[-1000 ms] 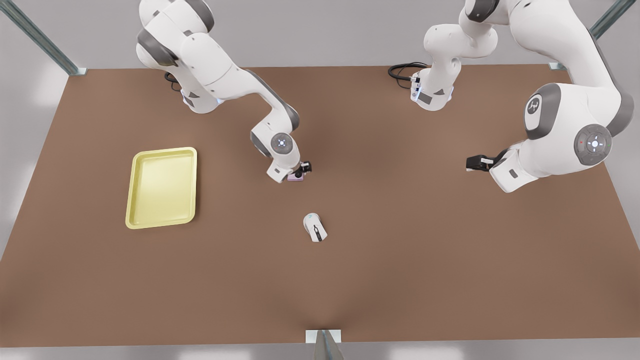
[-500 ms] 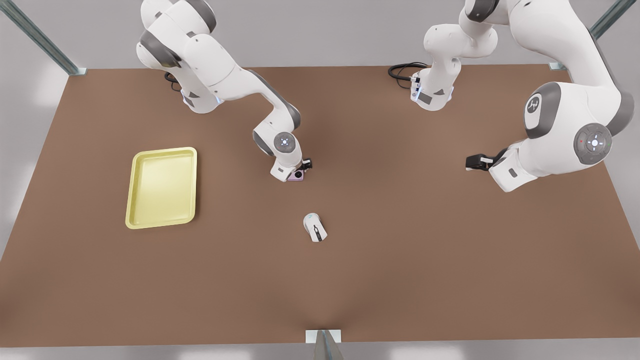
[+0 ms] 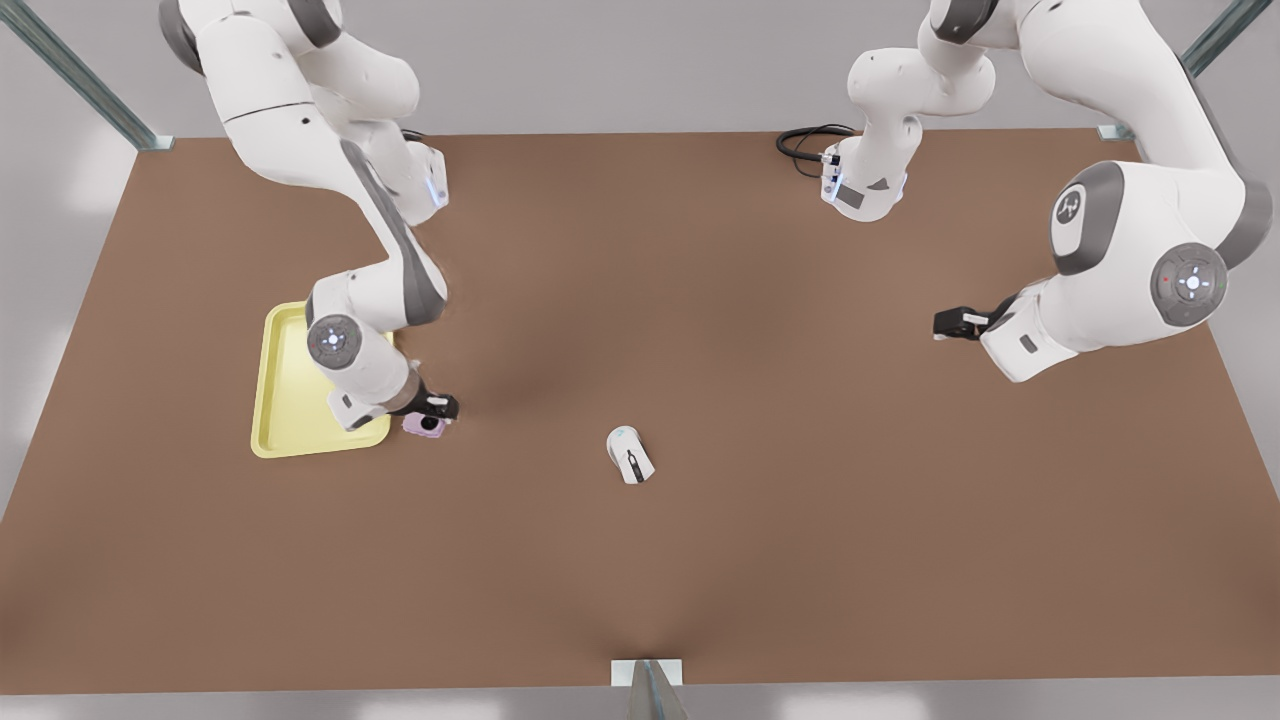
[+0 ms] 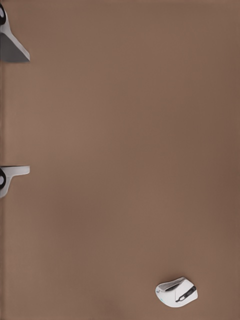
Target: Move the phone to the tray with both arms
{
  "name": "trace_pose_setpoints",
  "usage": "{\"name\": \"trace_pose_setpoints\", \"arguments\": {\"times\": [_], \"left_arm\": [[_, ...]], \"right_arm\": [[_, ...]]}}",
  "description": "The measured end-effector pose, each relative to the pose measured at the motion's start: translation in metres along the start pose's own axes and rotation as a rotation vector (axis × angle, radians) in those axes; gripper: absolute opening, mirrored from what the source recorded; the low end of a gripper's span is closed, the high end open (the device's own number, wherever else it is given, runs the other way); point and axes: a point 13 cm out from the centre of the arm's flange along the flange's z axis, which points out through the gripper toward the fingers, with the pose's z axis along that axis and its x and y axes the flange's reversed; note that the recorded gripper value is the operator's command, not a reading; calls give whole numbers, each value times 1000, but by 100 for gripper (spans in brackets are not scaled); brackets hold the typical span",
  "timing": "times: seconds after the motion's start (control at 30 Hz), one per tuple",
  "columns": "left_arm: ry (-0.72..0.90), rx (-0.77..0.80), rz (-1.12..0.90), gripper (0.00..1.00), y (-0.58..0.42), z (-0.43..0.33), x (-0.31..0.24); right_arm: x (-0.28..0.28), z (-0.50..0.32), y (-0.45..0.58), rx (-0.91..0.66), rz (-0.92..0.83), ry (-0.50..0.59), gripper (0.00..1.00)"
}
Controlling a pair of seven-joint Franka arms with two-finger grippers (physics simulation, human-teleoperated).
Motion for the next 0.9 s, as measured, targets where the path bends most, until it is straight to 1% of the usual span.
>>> {"name": "trace_pose_setpoints", "arguments": {"times": [0.03,0.1,0.17,0.2,0.23,0.33,0.43,0.5,0.57,0.63,0.67,0.7,0.73,0.77,0.83,0.9], "left_arm": [[3,-13,-8,100,3,1,0],[8,-50,-3,100,-5,3,-2],[5,-70,-12,100,-7,2,-3],[-2,-76,-18,100,-7,-1,-3],[-5,-80,-24,100,-7,-2,-4],[-9,-88,-42,100,-7,-4,-4],[-10,-91,-59,100,-6,-4,-4],[-10,-92,-68,100,-6,-4,-4],[-11,-93,-77,100,-5,-5,-4],[-11,-93,-85,100,-5,-5,-4],[-11,-93,-88,100,-5,-5,-4],[-11,-93,-92,100,-5,-5,-4],[-11,-93,-95,100,-5,-5,-4],[-12,-93,-95,100,-6,-5,-3],[-11,-95,-91,100,-12,-5,-3],[-10,-96,-94,100,-13,-5,-2]], "right_arm": [[2,-10,-39,15,22,12,77],[36,-11,-100,53,33,65,77],[77,3,-138,79,13,129,79],[89,12,-149,81,-2,152,79],[98,20,-158,81,-19,171,99],[104,40,-179,68,-77,198,100],[97,43,-197,70,-142,189,100],[63,17,-202,72,-181,129,100],[-15,-53,-181,68,-228,4,100],[-79,-148,-100,57,-332,-137,100],[-90,-194,-62,46,-373,-190,100],[-90,-232,-42,33,-387,-219,100],[-81,-257,-39,28,-380,-218,100],[-69,-264,-44,28,-362,-188,100],[-44,-256,-59,35,-326,-109,100],[-38,-237,-66,32,-296,-47,100]]}}
